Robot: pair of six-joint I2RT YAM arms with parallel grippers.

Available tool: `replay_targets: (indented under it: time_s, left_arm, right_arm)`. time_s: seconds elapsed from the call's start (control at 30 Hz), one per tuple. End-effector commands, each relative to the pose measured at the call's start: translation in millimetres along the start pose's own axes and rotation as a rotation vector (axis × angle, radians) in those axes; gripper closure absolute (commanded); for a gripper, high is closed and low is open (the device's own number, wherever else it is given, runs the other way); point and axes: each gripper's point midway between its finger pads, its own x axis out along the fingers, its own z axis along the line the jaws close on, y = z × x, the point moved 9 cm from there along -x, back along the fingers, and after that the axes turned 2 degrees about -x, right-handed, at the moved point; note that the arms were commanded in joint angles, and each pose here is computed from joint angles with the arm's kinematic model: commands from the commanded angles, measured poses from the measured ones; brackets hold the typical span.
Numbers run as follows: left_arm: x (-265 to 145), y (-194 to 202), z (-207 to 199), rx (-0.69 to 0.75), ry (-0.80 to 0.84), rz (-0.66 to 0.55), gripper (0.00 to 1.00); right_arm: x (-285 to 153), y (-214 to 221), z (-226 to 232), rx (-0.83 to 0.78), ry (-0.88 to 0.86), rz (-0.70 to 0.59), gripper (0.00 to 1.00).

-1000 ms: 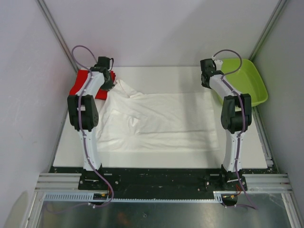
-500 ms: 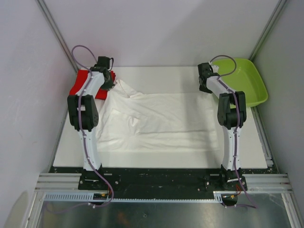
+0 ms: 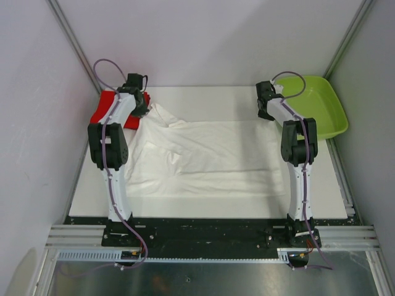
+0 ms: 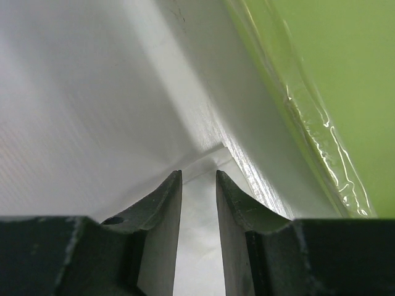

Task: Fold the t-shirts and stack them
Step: Grap the side of the flattened tshirt furthest away from the robot with both arms

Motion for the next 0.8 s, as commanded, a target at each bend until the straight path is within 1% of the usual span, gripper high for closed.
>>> replay_targets:
  time_s: [0.0,0.17,0.3,0.37,0.57,0.67,0.77]
  left_arm:
    - [1.1,-8.4,0.1,-0.018,0.009,-0.037,1.00]
    - [0.7,-9.3,0.3,-0.019,0.009,-0.040,1.00]
    - [1.1,-9.4,0.2,-0.019,0.010,-0.040,1.00]
    - [1.6,-8.7,0.5,-0.019,0.008,-0.038,1.00]
    - [1.1,-8.8,1.4,-0.019,0.006,-0.039,1.00]
    - [1.0,-8.9,1.5,-0.019,0.005,-0.039,1.00]
    - [0.3,-9.5,1.5,-0.019,0.006,-0.042,1.00]
  right_arm:
    - [2.9,-7.0,0.3,0.028,0.017,-0.013,0.67]
    - [6.1,-4.0,0.4,0.027,0.023,-0.003,0.67]
    - [7.2,-3.0,0.6,0.028,0.024,-0.001,0.70]
    - [7.8,-2.0,0.0,0.030,0.027,0.002,0.76]
    - [7.4,0.4,-0.4,0.034,0.028,0.004,0.86]
    - [6.0,-1.1,-1.6,0.037,0.029,0.000,0.96]
    - [4.8,-3.7,-2.3,0.040,0.027,-0.008,1.00]
